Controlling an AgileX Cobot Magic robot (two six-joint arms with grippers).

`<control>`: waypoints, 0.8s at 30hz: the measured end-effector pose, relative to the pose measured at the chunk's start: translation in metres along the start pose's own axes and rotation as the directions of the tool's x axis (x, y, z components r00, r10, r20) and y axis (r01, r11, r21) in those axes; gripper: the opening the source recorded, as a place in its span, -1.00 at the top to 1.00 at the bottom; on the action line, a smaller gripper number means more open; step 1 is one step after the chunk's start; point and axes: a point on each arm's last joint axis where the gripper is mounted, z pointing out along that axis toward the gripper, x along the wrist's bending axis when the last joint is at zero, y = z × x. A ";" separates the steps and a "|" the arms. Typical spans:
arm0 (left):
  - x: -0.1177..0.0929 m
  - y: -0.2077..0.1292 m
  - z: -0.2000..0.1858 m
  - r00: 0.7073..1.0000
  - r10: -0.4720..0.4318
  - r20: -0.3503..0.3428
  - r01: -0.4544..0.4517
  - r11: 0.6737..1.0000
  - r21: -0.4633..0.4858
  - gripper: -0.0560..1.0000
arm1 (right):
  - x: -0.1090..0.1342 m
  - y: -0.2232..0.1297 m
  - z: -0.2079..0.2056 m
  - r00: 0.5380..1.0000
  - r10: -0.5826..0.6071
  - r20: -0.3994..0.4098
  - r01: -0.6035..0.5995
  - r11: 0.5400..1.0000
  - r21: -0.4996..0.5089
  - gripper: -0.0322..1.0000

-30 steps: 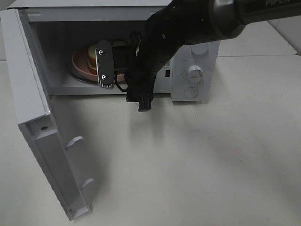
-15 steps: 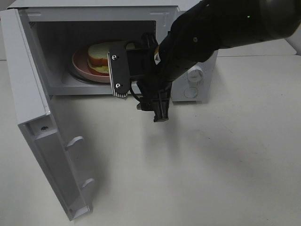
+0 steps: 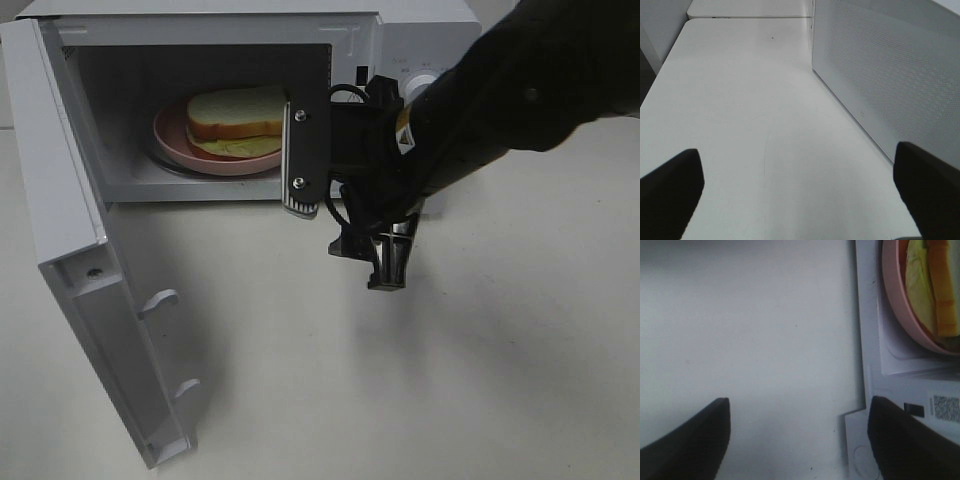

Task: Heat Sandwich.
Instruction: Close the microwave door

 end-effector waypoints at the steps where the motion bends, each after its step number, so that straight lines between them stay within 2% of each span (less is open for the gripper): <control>1: 0.000 0.000 0.000 1.000 0.000 0.000 0.000 1.000 0.000 -0.95 | 0.006 -0.005 -0.006 0.999 0.033 -0.005 -0.033 0.999 0.004 -0.49; 5: 0.000 0.000 0.000 1.000 0.000 0.000 0.000 1.000 0.000 -0.95 | 0.014 -0.012 -0.016 0.994 0.106 -0.005 -0.106 0.994 0.005 -0.49; 8: 0.000 0.000 0.000 1.000 0.000 0.000 0.000 1.000 0.000 -0.95 | 0.025 -0.022 -0.030 0.971 0.239 -0.005 -0.239 0.971 0.009 -0.49; 9: 0.000 0.000 0.000 1.000 0.000 0.000 0.000 1.000 0.000 -0.95 | 0.025 -0.022 -0.030 0.971 0.239 -0.005 -0.239 0.971 0.009 -0.49; 10: 0.000 0.000 0.000 1.000 0.000 0.000 0.000 1.000 0.000 -0.95 | 0.032 -0.027 -0.036 0.950 0.311 -0.008 -0.311 0.950 0.017 -0.49; 13: 0.000 0.000 0.000 1.000 0.000 0.000 0.000 1.000 0.000 -0.95 | 0.039 -0.034 -0.047 0.913 0.407 -0.005 -0.407 0.913 0.024 -0.49; 14: 0.000 0.000 0.000 1.000 0.000 0.000 0.000 1.000 0.000 -0.95 | 0.039 -0.034 -0.047 0.913 0.407 -0.005 -0.407 0.913 0.024 -0.49; 17: 0.000 0.000 0.000 1.000 0.000 0.000 0.000 1.000 0.000 -0.95 | 0.045 -0.041 -0.062 0.844 0.536 0.004 -0.536 0.844 0.032 -0.49; 18: 0.000 0.000 0.000 1.000 0.000 0.000 0.000 1.000 0.000 -0.95 | 0.047 -0.044 -0.071 0.802 0.597 0.011 -0.596 0.802 0.041 -0.49; 19: 0.000 0.000 0.000 1.000 0.000 0.000 0.000 1.000 0.000 -0.95 | 0.047 -0.044 -0.071 0.802 0.597 0.011 -0.596 0.802 0.041 -0.49; 21: 0.000 0.000 0.000 1.000 0.000 0.000 0.000 1.000 0.000 -0.95 | 0.048 -0.046 -0.081 0.752 0.658 0.020 -0.658 0.751 0.048 -0.49; 22: 0.000 0.000 0.000 1.000 0.000 0.000 0.000 1.000 0.000 -0.95 | 0.049 -0.048 -0.086 0.722 0.691 0.025 -0.691 0.720 0.056 -0.49; 23: 0.000 0.000 0.000 1.000 0.000 0.000 0.000 1.000 0.000 -0.95 | 0.051 -0.051 -0.095 0.665 0.746 0.036 -0.746 0.661 0.079 -0.49; 24: 0.000 0.000 0.000 1.000 0.000 0.000 0.000 1.000 0.000 -0.95 | 0.051 -0.051 -0.095 0.665 0.746 0.036 -0.746 0.661 0.079 -0.49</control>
